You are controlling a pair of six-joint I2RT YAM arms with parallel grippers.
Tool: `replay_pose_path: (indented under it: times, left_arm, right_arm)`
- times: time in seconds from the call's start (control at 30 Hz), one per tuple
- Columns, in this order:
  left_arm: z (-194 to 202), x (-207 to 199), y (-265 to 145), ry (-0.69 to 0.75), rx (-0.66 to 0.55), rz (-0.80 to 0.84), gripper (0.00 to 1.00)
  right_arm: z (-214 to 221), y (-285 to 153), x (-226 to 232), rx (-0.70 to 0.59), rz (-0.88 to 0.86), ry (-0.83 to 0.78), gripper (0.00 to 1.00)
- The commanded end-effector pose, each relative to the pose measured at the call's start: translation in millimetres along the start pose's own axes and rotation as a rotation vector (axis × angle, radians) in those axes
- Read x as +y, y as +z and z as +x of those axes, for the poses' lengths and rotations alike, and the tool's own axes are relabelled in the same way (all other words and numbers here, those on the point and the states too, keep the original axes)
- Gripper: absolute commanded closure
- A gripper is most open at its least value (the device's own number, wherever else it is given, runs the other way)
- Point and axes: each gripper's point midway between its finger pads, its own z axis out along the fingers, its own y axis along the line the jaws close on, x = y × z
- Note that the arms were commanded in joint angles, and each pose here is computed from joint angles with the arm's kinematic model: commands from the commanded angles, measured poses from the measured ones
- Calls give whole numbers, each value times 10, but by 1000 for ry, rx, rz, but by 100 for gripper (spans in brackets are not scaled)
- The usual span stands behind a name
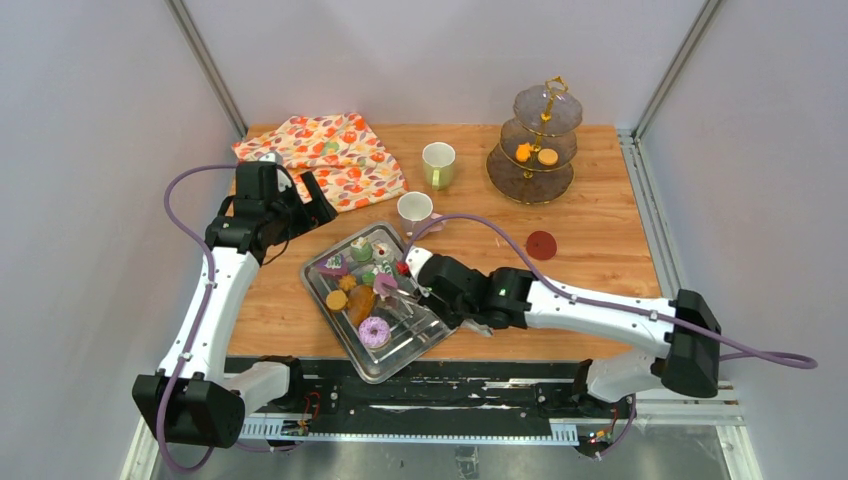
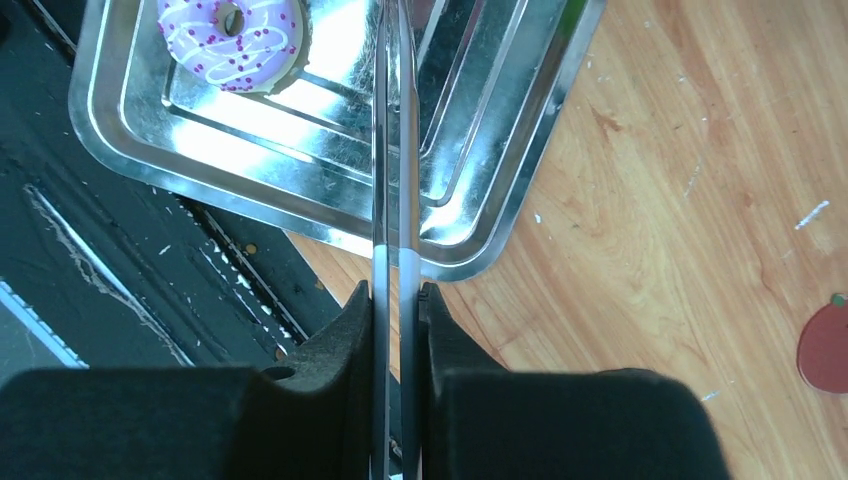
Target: Serve the afternoon tea
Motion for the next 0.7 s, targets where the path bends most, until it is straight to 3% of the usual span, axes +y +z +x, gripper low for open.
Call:
replay_pose_path:
  times: [0.0,0.3,0.5,0.67]
  left_arm:
    - [-85,-74,-54,14,-19,21,1]
    - [-103,-68,-53,19,-25,15,1]
    - [-133,-82,-64,20,-32,17,1]
    - [-130,-83,-58,21,-31,19,1]
  right_arm:
    - [-296,-313,-67,-130,28,33,99]
    - [-382,-886,-225,-242,-91,191,99]
    - [-452,-1541,-1061,-409,38,399,100]
    - [-360,-1903,-1734,-462,191,559,99]
